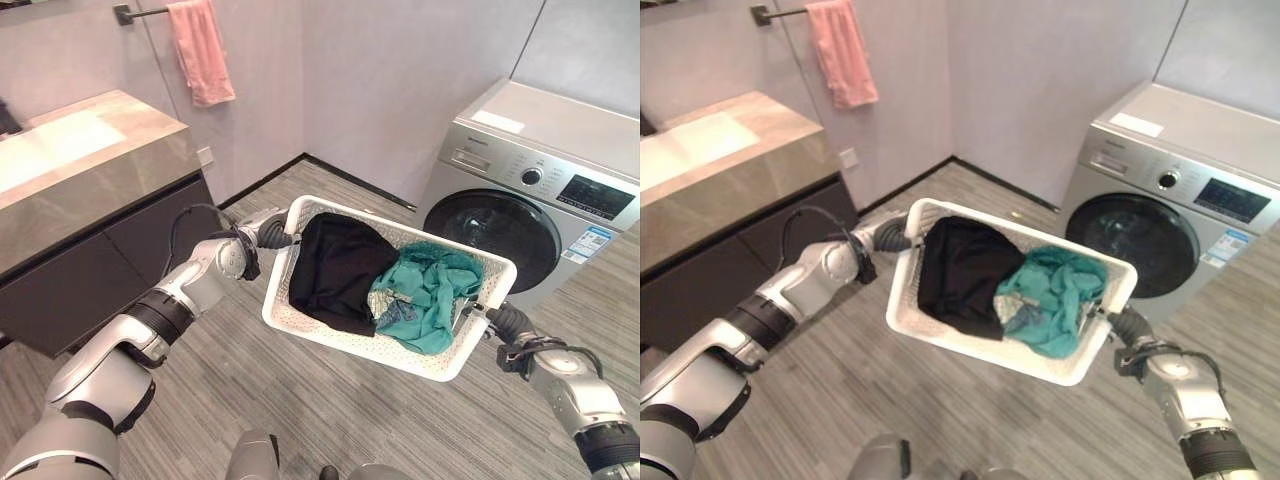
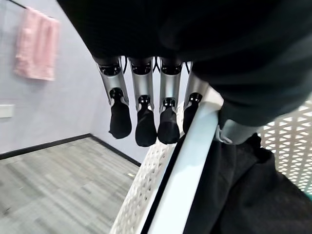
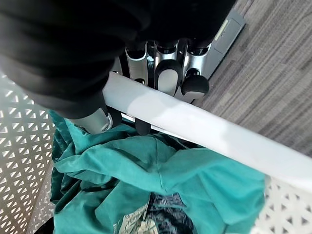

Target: Grab the laundry basket,head to the washer,open it,put in the laundry and shut it.

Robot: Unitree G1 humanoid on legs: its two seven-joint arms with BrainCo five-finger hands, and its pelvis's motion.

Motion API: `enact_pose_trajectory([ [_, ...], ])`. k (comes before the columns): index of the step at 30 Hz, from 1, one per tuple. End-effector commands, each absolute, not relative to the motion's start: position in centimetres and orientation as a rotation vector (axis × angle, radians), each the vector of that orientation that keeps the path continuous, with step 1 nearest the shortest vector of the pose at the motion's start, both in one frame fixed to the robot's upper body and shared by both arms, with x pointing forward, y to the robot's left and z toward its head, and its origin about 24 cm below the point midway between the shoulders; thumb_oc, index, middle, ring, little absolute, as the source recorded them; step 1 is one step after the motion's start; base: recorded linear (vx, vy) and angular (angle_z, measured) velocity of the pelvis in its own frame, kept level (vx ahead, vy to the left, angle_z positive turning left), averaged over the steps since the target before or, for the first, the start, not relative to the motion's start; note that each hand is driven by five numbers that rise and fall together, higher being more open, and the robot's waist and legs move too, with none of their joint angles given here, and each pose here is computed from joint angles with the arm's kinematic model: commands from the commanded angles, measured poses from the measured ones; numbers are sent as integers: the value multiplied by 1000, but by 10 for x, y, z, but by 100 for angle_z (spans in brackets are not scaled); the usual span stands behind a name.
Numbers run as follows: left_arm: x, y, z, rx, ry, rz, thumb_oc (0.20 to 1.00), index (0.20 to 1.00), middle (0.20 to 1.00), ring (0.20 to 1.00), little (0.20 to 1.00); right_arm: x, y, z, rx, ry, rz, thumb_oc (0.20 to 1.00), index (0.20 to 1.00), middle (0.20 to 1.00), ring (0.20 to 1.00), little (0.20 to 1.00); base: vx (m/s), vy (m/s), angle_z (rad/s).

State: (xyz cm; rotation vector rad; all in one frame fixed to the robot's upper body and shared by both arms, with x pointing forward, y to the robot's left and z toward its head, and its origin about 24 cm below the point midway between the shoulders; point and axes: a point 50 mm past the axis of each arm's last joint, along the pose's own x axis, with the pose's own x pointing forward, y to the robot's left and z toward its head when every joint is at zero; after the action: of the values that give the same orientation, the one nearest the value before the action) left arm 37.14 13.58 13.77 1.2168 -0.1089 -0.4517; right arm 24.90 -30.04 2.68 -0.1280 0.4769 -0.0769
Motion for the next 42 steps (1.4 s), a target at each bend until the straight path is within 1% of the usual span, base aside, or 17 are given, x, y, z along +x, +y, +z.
enact_pose_trajectory([
  [1,381,109,185,1219,-298,-415,200,200,200,200,200,278,-297,112,-172,95,9,200,200,200,200,200,196,168,-56],
  [7,379,99,188,1198,-337,-436,200,200,200,200,200,271,-309,123,-186,59,-35,200,200,200,200,200,108,163,-32],
  [12,378,89,190,1163,-373,-445,200,200,200,200,200,270,-311,130,-203,24,-45,200,200,200,200,200,-2,220,4],
  [16,379,88,199,1139,-401,-427,200,200,200,200,200,281,-307,138,-210,-2,-37,200,200,200,200,200,-52,200,-46],
  [17,380,88,203,1140,-409,-420,200,200,200,200,200,289,-298,137,-210,2,-6,200,200,200,200,200,-39,115,-75],
  [20,381,92,210,1141,-419,-398,200,200,200,200,200,295,-292,140,-226,3,14,200,200,200,200,200,-30,61,-67],
  [24,383,89,214,1150,-434,-387,200,200,200,200,200,297,-297,148,-233,-19,-12,200,200,200,200,200,-12,-210,-38],
  [26,387,104,210,1219,-393,-353,200,200,200,200,200,300,-292,148,-238,-23,9,200,200,200,200,200,334,-623,4],
  [28,384,111,202,1202,-370,-373,200,200,200,200,200,301,-284,137,-236,22,54,200,200,200,200,200,417,-705,-19],
  [30,384,112,206,1189,-368,-363,200,200,200,200,200,306,-278,136,-221,31,76,200,200,200,200,200,199,-720,-7],
  [34,383,113,223,1185,-398,-353,200,200,200,200,200,301,-283,128,-210,54,35,200,200,200,200,200,231,-507,1],
  [37,385,111,222,1206,-393,-346,200,200,200,200,200,299,-278,132,-211,24,56,200,200,200,200,200,255,57,-1],
  [39,386,112,225,1229,-402,-339,200,200,200,200,200,302,-278,138,-237,11,60,200,200,200,200,200,212,131,-152],
  [41,386,110,226,1240,-414,-339,200,200,200,200,200,305,-281,142,-236,3,48,200,200,200,200,200,151,109,-24],
  [42,386,104,227,1228,-426,-342,200,200,200,200,200,309,-281,147,-226,-20,30,200,200,200,200,200,134,131,-16],
])
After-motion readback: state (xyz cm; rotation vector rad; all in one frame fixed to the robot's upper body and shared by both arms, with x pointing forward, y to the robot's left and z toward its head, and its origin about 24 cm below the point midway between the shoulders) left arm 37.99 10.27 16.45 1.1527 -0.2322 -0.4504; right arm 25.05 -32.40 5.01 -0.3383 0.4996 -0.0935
